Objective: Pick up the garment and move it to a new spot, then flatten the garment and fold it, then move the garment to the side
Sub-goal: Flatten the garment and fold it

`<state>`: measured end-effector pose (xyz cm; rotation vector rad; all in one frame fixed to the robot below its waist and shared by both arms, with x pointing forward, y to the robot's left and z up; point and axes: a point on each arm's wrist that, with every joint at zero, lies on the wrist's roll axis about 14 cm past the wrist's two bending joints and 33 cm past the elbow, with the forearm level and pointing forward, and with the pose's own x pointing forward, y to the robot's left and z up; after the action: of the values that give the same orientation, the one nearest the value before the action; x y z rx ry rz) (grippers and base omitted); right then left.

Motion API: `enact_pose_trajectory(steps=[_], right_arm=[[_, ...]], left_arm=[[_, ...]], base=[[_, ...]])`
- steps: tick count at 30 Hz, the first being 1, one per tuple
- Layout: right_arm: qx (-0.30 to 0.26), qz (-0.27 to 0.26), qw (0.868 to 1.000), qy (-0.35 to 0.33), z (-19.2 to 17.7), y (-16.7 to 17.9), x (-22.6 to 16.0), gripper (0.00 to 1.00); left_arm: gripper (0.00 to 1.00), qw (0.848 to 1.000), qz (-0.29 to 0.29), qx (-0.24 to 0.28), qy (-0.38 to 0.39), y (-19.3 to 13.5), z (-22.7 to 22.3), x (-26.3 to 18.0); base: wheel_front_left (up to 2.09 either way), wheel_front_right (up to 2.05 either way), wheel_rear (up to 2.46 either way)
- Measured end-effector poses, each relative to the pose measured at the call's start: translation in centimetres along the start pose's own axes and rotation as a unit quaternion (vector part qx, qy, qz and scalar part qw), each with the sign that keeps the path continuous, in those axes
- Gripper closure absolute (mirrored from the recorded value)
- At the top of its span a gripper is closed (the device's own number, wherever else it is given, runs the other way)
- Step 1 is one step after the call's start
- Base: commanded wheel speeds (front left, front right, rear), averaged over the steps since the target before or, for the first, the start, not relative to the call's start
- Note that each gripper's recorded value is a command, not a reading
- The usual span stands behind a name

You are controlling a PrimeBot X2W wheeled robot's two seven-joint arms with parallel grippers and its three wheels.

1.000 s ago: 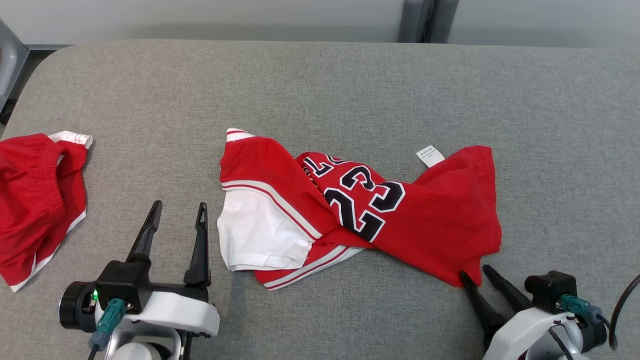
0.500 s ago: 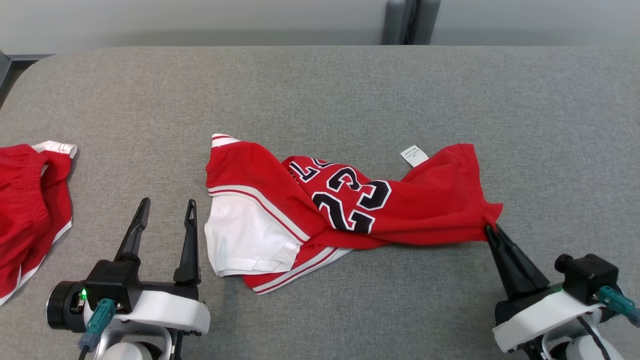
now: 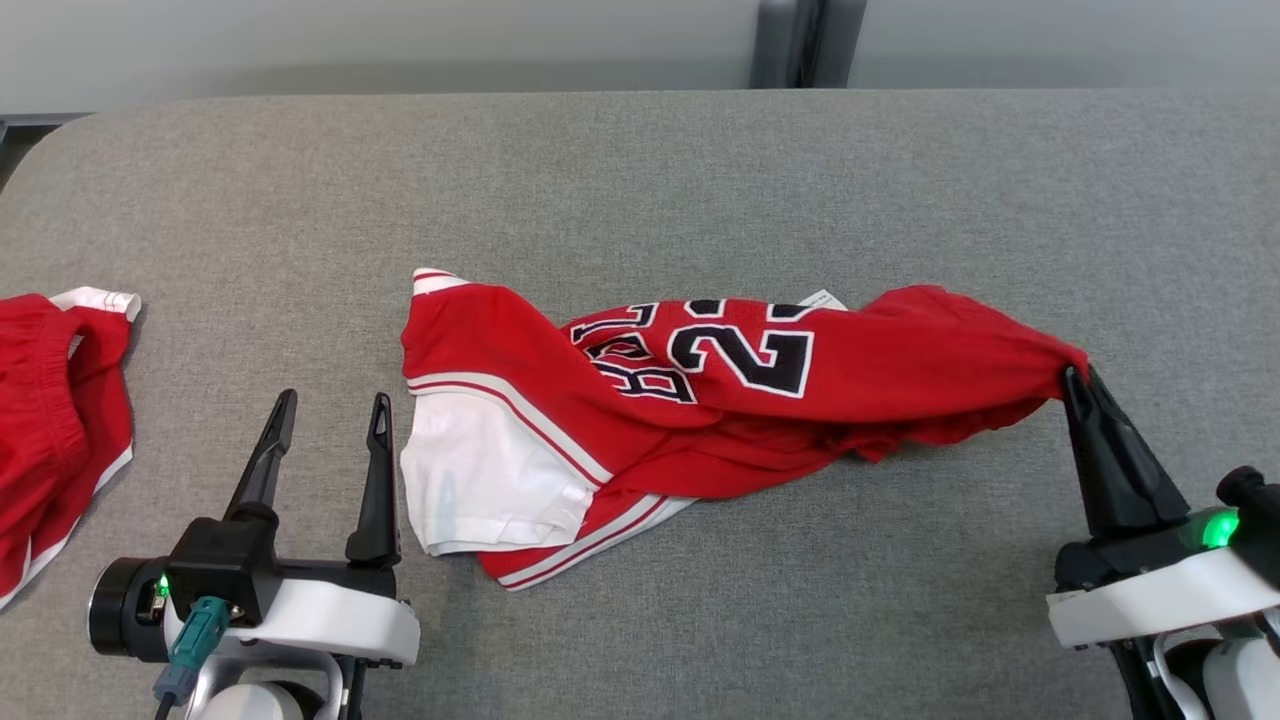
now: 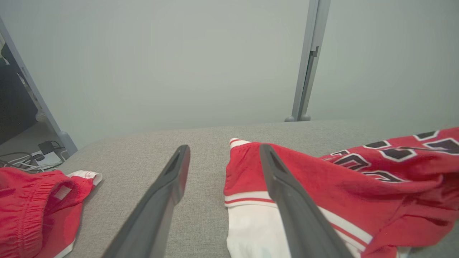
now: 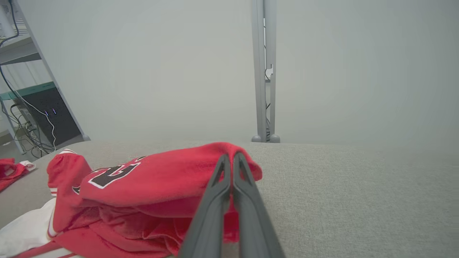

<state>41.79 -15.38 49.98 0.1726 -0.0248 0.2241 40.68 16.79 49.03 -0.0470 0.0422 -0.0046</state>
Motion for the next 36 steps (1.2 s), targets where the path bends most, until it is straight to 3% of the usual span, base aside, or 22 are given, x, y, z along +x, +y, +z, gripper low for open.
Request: enact_pose_trajectory(steps=[8, 17, 26, 31, 32, 33, 34, 36], right_arm=[[-0.004, -0.014, 1.000, -0.009, 0.1, -1.4, 1.8, 1.00], [-0.012, -0.018, 1.000, 0.004, -1.7, -3.9, 6.9, 1.00], [-0.021, 0.002, 0.998, 0.056, -6.1, -4.4, 12.2, 1.00], [-0.024, 0.010, 0.994, 0.105, -9.4, -4.3, 13.3, 1.00], [-0.025, 0.011, 0.993, 0.113, -9.9, -4.3, 13.3, 0.81], [-0.025, 0.013, 0.993, 0.117, -10.1, -4.1, 13.3, 0.50], [-0.025, 0.013, 0.992, 0.120, -10.2, -4.1, 13.3, 0.00], [-0.023, 0.012, 0.992, 0.123, -10.3, -4.1, 13.0, 0.00]], left_arm=[[0.00, 1.000, 0.001, -0.001, 0.001, 0.0, -0.2, 0.2], [0.00, 1.000, 0.002, -0.003, 0.002, -0.1, -1.1, 1.8], [0.00, 1.000, 0.021, 0.000, 0.016, 1.1, -3.1, 2.6], [0.00, 0.999, 0.030, -0.001, 0.025, 1.5, -4.0, 2.6], [0.00, 0.999, 0.029, -0.002, 0.026, 1.4, -4.1, 2.6], [0.00, 0.999, 0.029, -0.003, 0.026, 1.3, -4.2, 2.7], [0.00, 0.999, 0.027, -0.005, 0.023, 1.2, -4.1, 2.9], [0.00, 0.999, 0.025, -0.007, 0.022, 1.0, -4.1, 3.1]], base=[[0.00, 0.00, 0.00], [0.00, 0.00, 0.00], [0.00, 0.00, 0.00], [0.00, 0.00, 0.00], [0.00, 0.00, 0.00], [0.00, 0.00, 0.00], [0.00, 0.00, 0.00], [0.00, 0.00, 0.00]])
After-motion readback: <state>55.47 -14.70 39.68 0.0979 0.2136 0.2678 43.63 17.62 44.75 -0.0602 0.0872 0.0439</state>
